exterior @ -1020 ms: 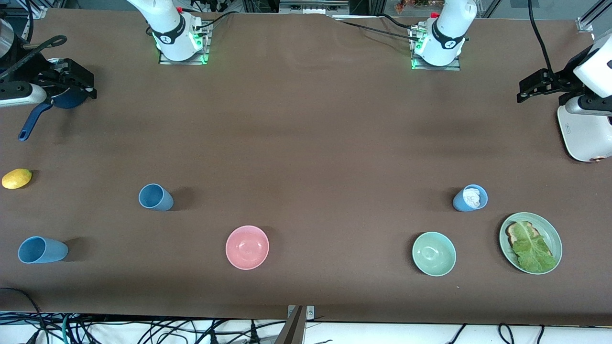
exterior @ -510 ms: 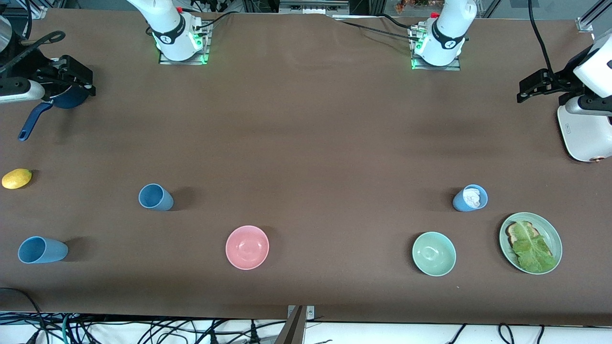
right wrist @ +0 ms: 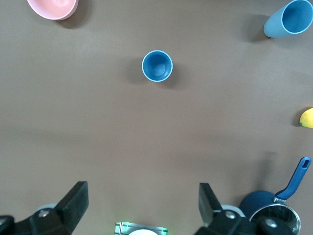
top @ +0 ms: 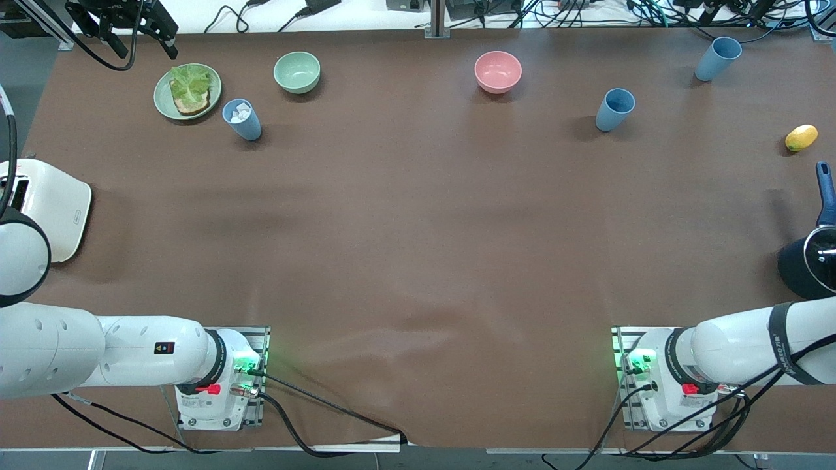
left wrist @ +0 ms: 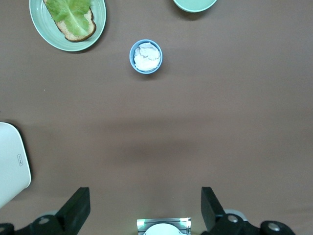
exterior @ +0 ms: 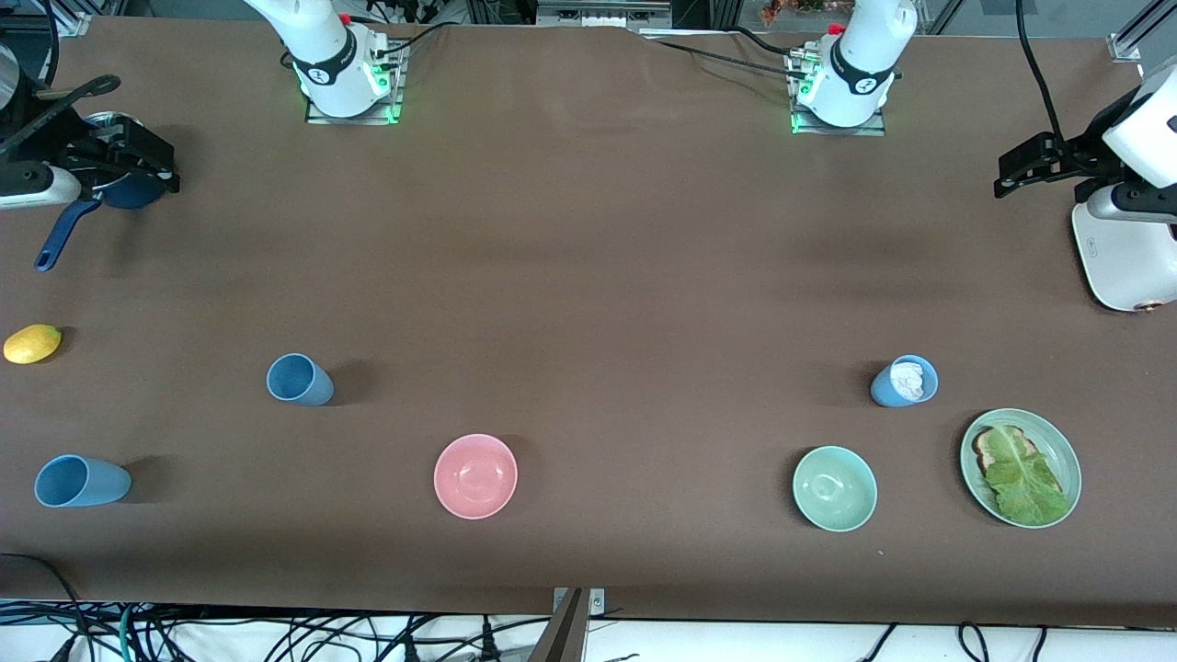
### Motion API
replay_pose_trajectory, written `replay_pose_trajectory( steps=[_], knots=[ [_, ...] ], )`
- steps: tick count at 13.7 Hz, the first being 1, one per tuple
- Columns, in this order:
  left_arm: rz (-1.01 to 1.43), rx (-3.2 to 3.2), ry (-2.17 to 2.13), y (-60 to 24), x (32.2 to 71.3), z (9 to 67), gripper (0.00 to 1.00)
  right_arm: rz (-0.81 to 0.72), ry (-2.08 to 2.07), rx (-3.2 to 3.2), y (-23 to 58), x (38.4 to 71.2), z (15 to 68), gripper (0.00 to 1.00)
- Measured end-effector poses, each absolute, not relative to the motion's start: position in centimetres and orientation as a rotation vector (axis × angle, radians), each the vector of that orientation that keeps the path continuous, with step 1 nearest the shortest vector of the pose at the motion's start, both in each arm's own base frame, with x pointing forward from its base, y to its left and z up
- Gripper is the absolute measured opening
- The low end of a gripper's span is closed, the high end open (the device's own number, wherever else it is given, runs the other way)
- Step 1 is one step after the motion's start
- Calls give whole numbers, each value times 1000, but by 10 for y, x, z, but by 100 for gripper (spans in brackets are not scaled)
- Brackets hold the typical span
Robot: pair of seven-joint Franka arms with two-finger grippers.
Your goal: Stack blue cups with both arms
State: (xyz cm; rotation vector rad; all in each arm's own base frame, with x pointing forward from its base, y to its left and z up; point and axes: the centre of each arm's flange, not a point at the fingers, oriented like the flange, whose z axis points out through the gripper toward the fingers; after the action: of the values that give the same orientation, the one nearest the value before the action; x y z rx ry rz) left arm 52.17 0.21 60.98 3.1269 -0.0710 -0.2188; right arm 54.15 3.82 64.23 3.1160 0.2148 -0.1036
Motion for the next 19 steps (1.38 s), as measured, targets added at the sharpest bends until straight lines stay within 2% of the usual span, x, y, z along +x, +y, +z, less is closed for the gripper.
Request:
replay_pose_trajectory(
  steps=[19],
  knots=[
    [-200,3129,-76,1,523,615,100,-105,215,3081,37,548,635,100]
  ],
)
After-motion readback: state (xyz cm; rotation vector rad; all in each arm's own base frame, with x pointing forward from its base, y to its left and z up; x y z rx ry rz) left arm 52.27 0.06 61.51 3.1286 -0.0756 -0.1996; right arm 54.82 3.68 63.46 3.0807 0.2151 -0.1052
